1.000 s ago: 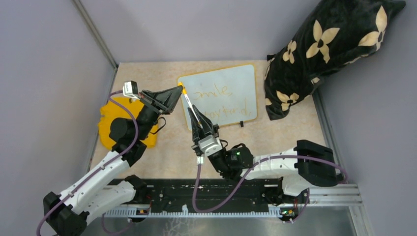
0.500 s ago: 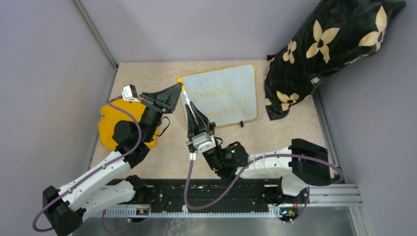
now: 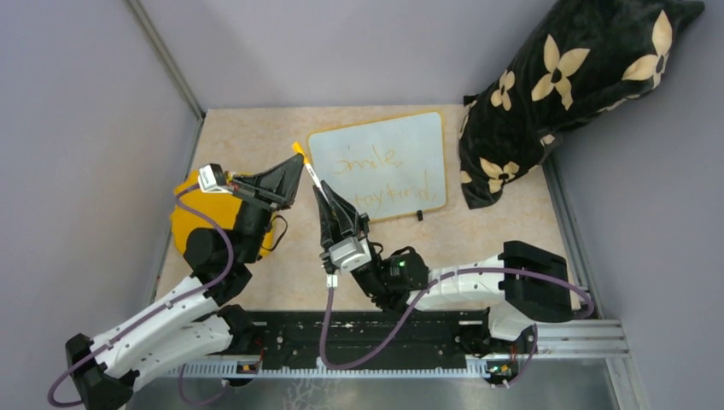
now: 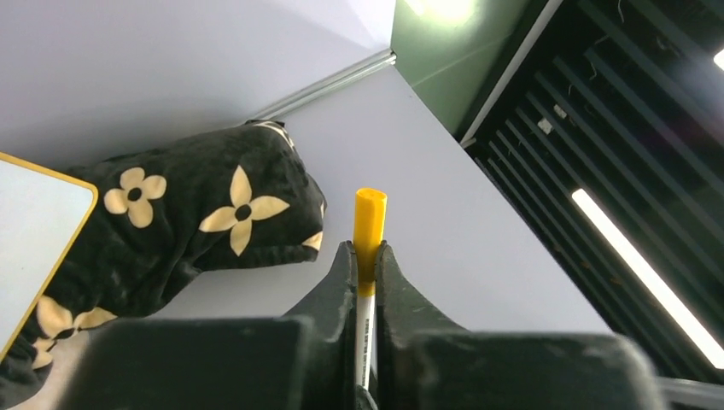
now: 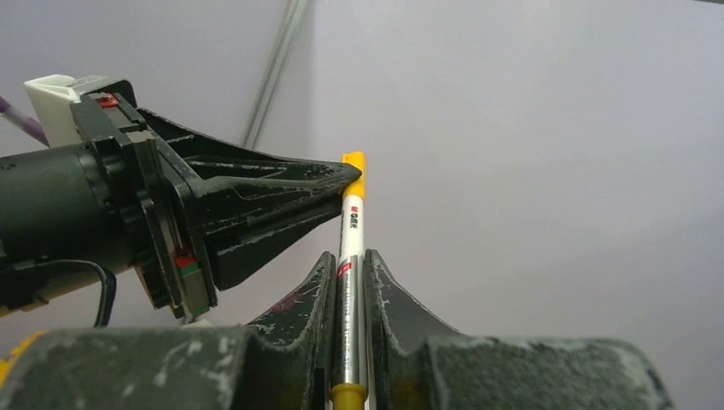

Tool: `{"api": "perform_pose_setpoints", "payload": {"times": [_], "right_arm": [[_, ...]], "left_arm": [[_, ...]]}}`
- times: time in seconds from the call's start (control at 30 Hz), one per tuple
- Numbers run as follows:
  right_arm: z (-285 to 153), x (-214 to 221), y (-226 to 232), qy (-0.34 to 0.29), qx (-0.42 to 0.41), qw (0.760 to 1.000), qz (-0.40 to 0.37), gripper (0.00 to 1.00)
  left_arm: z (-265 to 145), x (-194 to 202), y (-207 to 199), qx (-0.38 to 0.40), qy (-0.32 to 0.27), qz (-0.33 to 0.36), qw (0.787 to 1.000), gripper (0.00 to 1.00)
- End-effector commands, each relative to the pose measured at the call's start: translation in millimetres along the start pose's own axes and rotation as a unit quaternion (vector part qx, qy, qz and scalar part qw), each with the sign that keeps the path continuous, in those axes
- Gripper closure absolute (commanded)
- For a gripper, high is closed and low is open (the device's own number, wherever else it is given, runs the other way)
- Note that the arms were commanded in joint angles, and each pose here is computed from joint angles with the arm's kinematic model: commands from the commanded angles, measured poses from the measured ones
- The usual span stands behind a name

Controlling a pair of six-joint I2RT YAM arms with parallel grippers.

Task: Write a sentence on the whiteboard
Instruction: Close the whiteboard marker at the center of the board, then place the whiteboard marker at the center of the board.

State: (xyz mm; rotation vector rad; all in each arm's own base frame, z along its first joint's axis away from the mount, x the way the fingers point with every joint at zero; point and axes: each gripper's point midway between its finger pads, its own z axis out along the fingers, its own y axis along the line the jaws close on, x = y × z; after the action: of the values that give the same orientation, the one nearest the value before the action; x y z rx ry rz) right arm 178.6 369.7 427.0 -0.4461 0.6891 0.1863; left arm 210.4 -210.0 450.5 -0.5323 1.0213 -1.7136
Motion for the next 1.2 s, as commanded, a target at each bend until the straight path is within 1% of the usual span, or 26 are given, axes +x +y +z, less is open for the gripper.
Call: {"api": "perform_pose_setpoints", "payload": {"times": [0.0, 0.13, 0.17, 0.27, 0.33, 0.4, 0.53, 0.63, 0.7, 0.8, 0.87, 1.0, 1.17], "right_arm": [[6.0, -20.9, -47.4, -0.052, 0.069, 0.995, 0.057, 1.0], [-6.4, -27.3, -47.7, -0.051, 0.058, 0.995, 0.063, 1.0], [-9.7, -28.0, -47.4, -0.049, 0.056, 0.995, 0.064, 1.0], [-21.0, -31.2, -47.8, -0.046, 0.051, 0.995, 0.066, 1.0], [-30.0, -28.9, -48.6, -0.036, 0.048, 0.996, 0.068, 1.0], [-39.7, -24.0, -51.0, -0.023, 0.045, 0.996, 0.075, 1.0], [-62.5, -0.5, -56.2, 0.035, 0.031, 0.994, 0.098, 1.0], [-82.1, 22.4, -47.9, 0.09, -0.008, 0.992, 0.093, 1.0], [-101.6, 43.4, -30.8, 0.141, -0.062, 0.984, 0.085, 1.0], [-133.0, 67.2, -7.7, 0.21, -0.137, 0.963, 0.096, 1.0], [-150.6, 80.3, 5.9, 0.254, -0.169, 0.947, 0.104, 1.0], [-180.8, 107.2, 26.1, 0.335, -0.191, 0.915, 0.119, 1.0], [-217.0, 137.5, 44.2, 0.402, -0.206, 0.879, 0.15, 1.0]], "left_arm": [[-75.4, 105.3, 7.3, 0.007, 0.282, 0.007, 0.959, 0.85], [-70.6, 84.5, -1.5, 0.012, 0.239, 0.038, 0.97, 0.5], [-67.4, 78.2, -2.0, 0.008, 0.223, 0.045, 0.974, 0.4], [-64.8, 68.4, -4.3, 0.002, 0.205, 0.064, 0.977, 0.13], [-65.0, 63.7, -5.5, -0.002, 0.2, 0.079, 0.977, 0.03], [-66.5, 58.6, -5.3, -0.009, 0.195, 0.096, 0.976, 0.01], [-72.8, 38.5, 8.2, -0.056, 0.171, 0.146, 0.973, 0.01], [-82.1, 15.9, 24.6, -0.106, 0.143, 0.191, 0.965, 0.01], [-91.1, 0.9, 36.0, -0.137, 0.125, 0.218, 0.958, 0.01], [-102.1, -19.1, 47.6, -0.167, 0.1, 0.254, 0.947, 0.01], [-106.6, -27.9, 55.6, -0.185, 0.089, 0.278, 0.938, 0.01], [-112.9, -36.8, 74.3, -0.226, 0.086, 0.318, 0.917, 0.01], [-116.0, -33.8, 92.3, -0.254, 0.099, 0.341, 0.899, 0.01]]}}
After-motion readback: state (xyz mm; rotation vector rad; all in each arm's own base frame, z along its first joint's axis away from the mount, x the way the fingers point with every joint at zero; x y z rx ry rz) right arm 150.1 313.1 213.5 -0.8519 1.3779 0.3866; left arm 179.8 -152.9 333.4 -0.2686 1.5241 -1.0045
